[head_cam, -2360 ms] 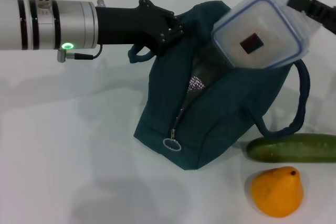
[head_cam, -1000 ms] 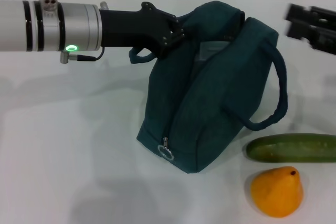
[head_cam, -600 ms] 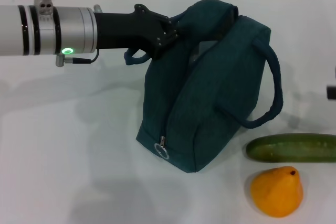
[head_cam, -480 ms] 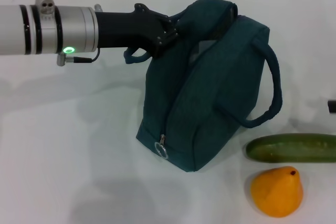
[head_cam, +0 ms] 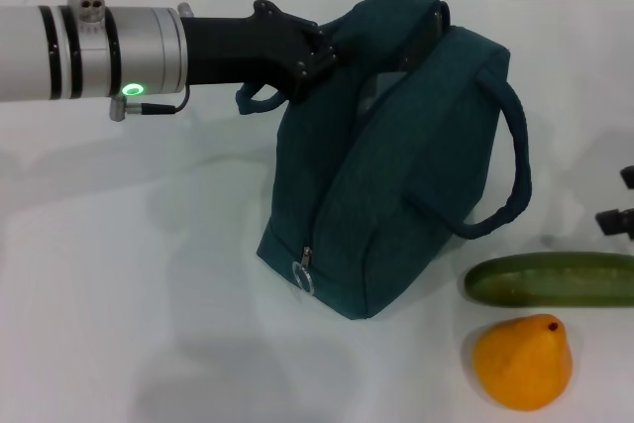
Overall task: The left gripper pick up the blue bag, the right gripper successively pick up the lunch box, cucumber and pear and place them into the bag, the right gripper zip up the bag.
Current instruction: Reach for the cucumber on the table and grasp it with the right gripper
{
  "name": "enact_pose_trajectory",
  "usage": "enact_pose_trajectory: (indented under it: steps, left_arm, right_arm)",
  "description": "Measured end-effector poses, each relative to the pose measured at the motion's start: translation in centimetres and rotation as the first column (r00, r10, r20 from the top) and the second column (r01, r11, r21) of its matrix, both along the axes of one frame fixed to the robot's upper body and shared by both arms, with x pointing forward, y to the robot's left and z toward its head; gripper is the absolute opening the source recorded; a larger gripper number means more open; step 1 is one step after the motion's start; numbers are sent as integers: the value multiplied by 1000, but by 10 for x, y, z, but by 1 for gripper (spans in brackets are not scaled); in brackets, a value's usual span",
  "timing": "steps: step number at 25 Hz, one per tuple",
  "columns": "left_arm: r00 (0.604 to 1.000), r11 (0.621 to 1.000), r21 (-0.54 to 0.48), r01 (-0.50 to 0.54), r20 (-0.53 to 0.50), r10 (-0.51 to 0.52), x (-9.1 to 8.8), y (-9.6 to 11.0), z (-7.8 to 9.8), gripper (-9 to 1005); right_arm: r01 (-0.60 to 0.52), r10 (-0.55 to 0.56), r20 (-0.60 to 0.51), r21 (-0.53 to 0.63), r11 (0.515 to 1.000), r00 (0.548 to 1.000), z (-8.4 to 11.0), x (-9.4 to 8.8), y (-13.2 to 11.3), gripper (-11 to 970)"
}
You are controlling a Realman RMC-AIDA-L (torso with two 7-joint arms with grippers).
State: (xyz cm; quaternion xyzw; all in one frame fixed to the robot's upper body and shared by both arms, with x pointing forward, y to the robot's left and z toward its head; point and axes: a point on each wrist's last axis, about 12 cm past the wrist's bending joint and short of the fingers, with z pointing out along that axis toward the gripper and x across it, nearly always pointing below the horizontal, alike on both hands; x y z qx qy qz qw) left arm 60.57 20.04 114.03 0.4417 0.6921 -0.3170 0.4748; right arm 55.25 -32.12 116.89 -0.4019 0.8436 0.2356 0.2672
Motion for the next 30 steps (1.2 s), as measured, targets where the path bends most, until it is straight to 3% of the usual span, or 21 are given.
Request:
enact_pose_trajectory:
  steps: [4,16,30]
  left_arm:
    - [1000,1000,-1,-2,0,2,0,0,0,43]
    - [1000,1000,-7,-26,6,26,3,1,1,43]
    - [1000,1000,-12,-28,4,28,3,0,0,43]
  right_arm:
    - [-95,94,-30,-64,993,995,1,5,18,827]
    - [-241,226,-99,-186,952,969,1,16,53,822]
    - [-327,274,-208,-295,898,939,-19,19,78,816]
